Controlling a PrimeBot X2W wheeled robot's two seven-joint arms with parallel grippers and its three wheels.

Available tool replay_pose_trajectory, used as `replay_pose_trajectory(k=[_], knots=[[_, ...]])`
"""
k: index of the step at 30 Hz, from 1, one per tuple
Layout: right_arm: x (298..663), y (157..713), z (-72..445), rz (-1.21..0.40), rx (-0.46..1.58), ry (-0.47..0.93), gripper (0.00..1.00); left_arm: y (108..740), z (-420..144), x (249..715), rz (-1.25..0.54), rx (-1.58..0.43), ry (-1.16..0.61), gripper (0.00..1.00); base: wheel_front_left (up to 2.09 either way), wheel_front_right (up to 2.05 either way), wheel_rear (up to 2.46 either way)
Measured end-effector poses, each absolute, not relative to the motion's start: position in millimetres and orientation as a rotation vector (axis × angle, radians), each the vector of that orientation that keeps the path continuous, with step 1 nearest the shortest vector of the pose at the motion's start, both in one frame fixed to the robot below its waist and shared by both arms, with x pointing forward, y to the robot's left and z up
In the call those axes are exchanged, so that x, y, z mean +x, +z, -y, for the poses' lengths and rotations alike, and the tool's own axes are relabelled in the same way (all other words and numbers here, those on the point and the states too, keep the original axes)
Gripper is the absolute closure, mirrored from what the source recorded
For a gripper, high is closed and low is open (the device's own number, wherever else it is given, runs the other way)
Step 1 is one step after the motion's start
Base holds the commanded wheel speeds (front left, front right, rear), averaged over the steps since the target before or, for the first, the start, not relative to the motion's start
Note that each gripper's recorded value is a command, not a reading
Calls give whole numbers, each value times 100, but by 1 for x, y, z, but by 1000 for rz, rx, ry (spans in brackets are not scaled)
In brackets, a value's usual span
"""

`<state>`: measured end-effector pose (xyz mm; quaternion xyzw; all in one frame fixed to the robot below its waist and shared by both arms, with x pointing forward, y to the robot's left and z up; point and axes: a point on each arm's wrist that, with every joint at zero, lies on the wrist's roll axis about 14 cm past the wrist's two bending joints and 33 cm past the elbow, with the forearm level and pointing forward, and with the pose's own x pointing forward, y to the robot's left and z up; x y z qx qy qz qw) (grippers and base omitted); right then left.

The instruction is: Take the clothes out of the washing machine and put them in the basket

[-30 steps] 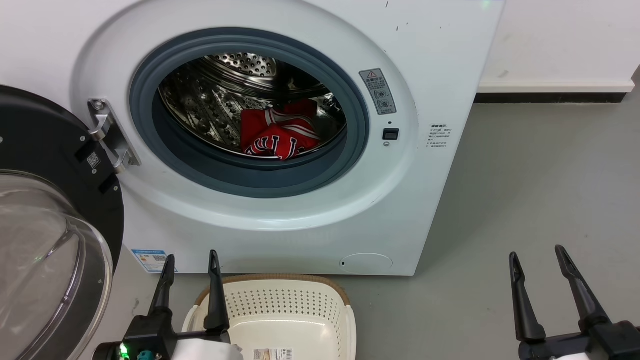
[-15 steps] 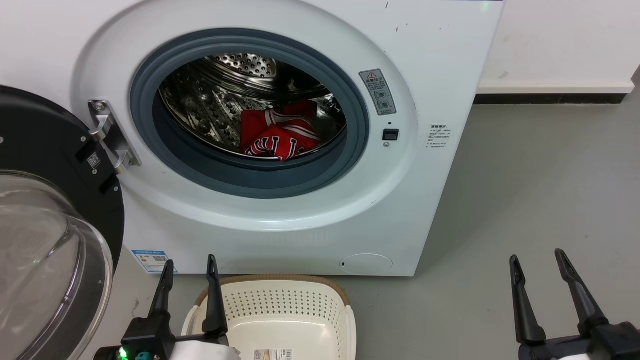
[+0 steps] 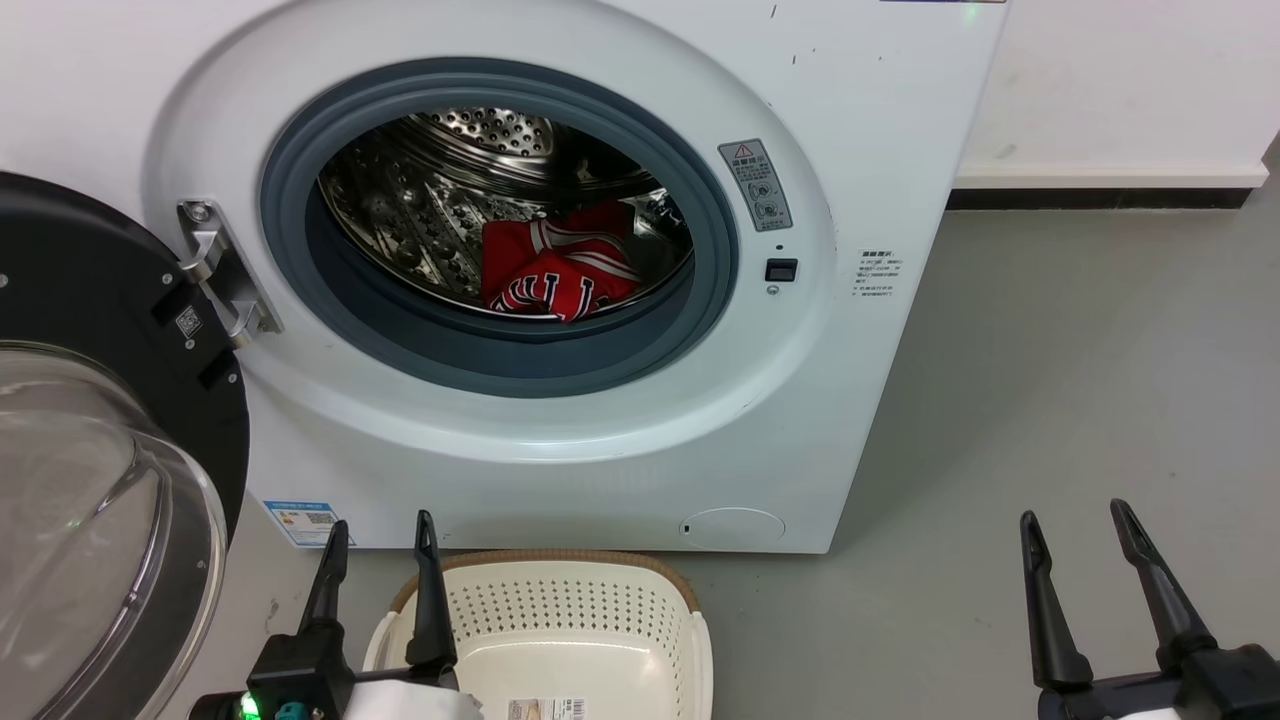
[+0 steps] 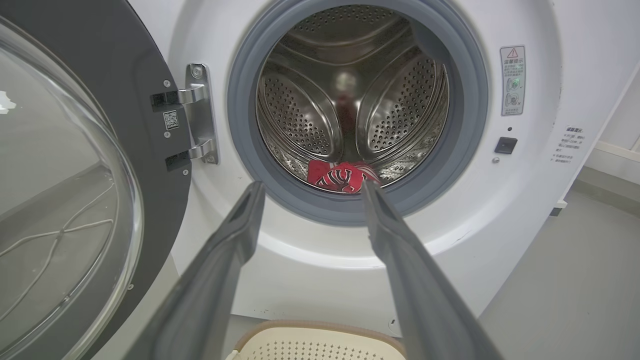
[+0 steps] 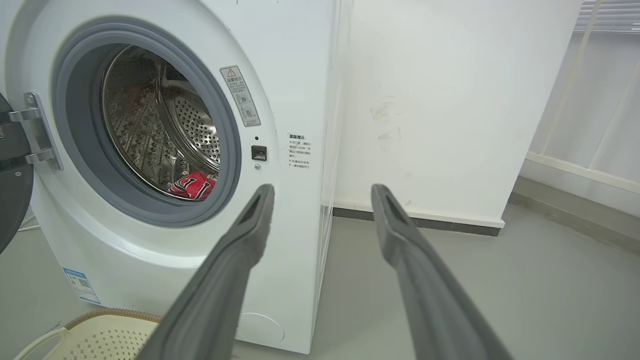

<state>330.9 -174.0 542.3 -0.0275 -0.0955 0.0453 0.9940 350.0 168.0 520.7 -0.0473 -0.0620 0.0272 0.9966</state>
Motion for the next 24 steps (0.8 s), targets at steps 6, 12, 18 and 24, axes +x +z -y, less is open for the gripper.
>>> replay_pose_trajectory(k=[6, 12, 18, 24], knots=[[332, 540, 173, 183, -53, 93, 0, 526, -161, 361, 138, -96, 22, 0, 0, 0, 0], [334, 536, 174, 169, -51, 89, 0, 530, -144, 394, 147, -52, -59, 0, 0, 0, 0], [342, 530, 179, 150, -47, 74, 0, 538, -133, 445, 155, 0, -128, 0, 0, 0, 0], [354, 522, 187, 125, -44, 46, 0, 530, -126, 504, 105, 77, -189, 0, 0, 0, 0]])
